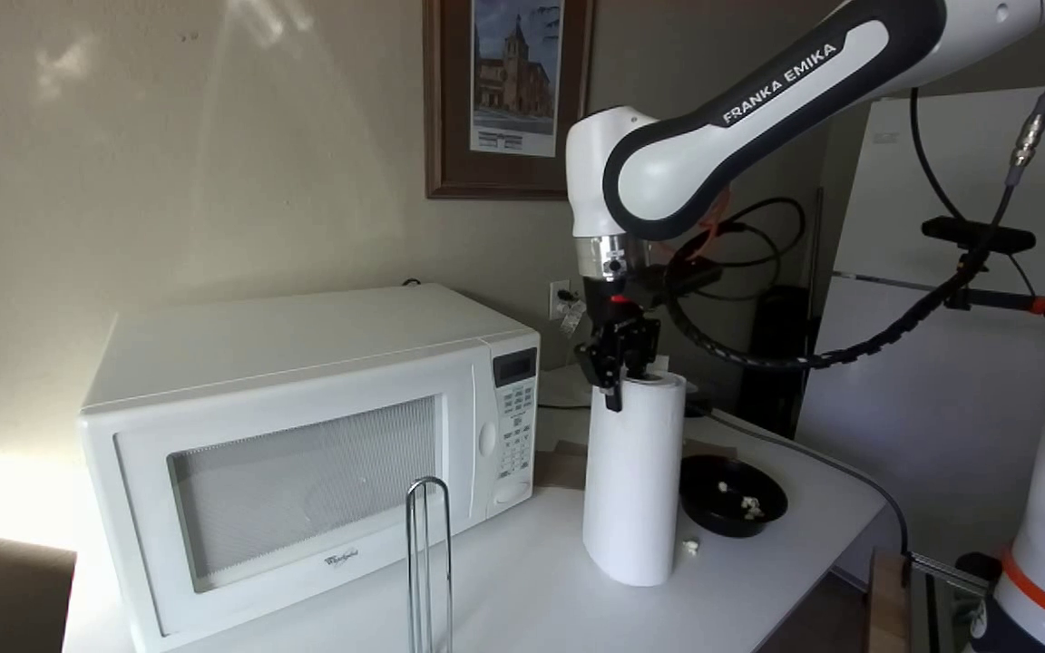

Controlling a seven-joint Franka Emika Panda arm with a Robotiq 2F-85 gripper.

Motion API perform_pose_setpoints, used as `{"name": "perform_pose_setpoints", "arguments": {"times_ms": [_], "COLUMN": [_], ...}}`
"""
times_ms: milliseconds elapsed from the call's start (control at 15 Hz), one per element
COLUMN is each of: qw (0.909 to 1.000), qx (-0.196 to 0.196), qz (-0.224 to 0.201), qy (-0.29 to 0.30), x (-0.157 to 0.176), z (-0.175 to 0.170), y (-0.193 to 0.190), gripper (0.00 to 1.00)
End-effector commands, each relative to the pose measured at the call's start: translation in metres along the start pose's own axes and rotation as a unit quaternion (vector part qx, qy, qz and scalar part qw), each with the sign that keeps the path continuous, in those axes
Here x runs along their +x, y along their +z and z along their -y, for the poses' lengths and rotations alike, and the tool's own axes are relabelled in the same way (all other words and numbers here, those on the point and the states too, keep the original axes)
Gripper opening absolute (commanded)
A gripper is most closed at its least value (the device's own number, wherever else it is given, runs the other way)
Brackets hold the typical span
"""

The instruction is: Put the paper roll upright

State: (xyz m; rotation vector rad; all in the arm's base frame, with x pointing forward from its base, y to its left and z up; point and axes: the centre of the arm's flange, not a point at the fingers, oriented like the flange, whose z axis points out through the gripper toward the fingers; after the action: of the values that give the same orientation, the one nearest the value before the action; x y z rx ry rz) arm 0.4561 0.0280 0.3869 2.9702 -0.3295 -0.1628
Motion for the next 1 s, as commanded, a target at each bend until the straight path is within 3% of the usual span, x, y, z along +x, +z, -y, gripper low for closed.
{"name": "perform_pose_setpoints", "arguments": {"times_ms": [0, 200, 933], "qw": [0.9998, 0.9996, 0.9937], "qx": [-0.015, -0.019, 0.010], "qz": [-0.012, -0.021, -0.111], "qy": [-0.001, -0.002, -0.013], "x": [-0.007, -0.011, -0.039], "z": [0.005, 0.002, -0.017], "y": [-0.001, -0.014, -0.103], "gripper": [0.77, 0.98, 1.00]}}
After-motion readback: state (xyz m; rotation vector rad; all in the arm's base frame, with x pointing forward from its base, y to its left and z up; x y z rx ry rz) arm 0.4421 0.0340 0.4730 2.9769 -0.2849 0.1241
